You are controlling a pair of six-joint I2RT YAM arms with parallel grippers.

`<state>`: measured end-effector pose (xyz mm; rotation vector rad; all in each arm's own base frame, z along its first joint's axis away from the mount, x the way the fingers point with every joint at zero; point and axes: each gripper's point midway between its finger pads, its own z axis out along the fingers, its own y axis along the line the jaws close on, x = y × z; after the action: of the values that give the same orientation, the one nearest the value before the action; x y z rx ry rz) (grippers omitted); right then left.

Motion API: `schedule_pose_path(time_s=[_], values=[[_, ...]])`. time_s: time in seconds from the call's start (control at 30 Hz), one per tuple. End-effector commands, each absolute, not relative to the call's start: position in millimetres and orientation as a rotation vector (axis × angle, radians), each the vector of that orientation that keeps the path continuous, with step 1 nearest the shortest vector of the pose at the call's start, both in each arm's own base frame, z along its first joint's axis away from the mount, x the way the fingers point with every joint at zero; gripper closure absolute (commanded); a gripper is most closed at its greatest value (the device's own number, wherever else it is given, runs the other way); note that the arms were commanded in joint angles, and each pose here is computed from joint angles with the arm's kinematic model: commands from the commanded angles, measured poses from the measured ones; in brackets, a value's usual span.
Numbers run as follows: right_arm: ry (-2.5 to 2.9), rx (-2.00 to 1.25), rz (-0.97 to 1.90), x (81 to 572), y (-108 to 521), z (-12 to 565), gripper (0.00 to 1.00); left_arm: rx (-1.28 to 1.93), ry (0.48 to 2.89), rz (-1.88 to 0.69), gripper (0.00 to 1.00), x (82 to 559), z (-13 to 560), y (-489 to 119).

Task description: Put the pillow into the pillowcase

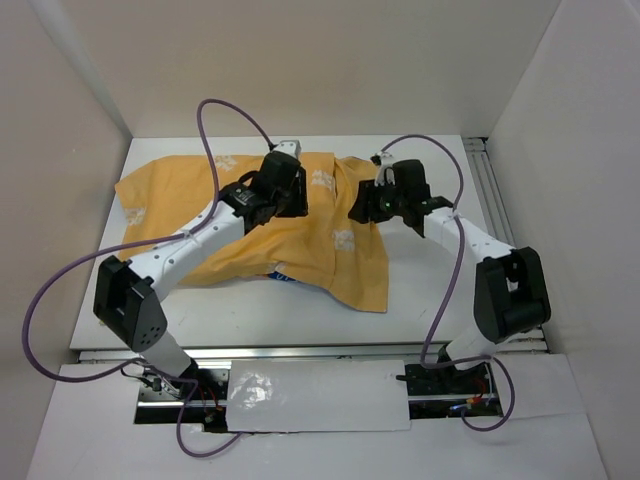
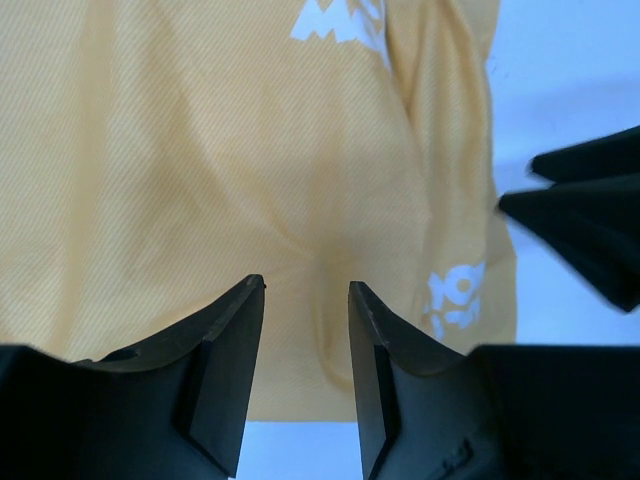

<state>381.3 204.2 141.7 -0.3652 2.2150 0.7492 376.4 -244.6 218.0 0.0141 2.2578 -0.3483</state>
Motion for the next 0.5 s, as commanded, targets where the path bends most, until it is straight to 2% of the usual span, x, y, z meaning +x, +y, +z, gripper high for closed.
schedule_pose_path(time_s=[0.0, 0.1, 0.23, 0.37, 0.47], values=[[2.115, -0.211, 0.478, 418.8, 178.9, 190.0, 0.46, -0.005, 2.229, -0.302, 0.48, 391.6, 223.8, -235.3], [2.094, -0.273, 0.458, 427.8, 189.1, 200.9, 0.49, 0.020, 2.231, -0.311, 0.48, 396.8, 224.2, -237.5], [2.116, -0.406, 0.507, 430.8, 223.8, 185.9, 0.49, 0.023, 2.243, -0.312, 0.48, 409.5, 222.9, -232.3], [2.208, -0.410, 0.506, 442.2, 234.2, 154.7, 0.49, -0.066, 2.297, -0.264, 0.50, 413.4, 205.0, -197.7], [2.239, -0.406, 0.499, 445.7, 239.2, 142.4, 0.49, -0.182, 2.310, -0.226, 0.51, 399.2, 195.5, -163.8]])
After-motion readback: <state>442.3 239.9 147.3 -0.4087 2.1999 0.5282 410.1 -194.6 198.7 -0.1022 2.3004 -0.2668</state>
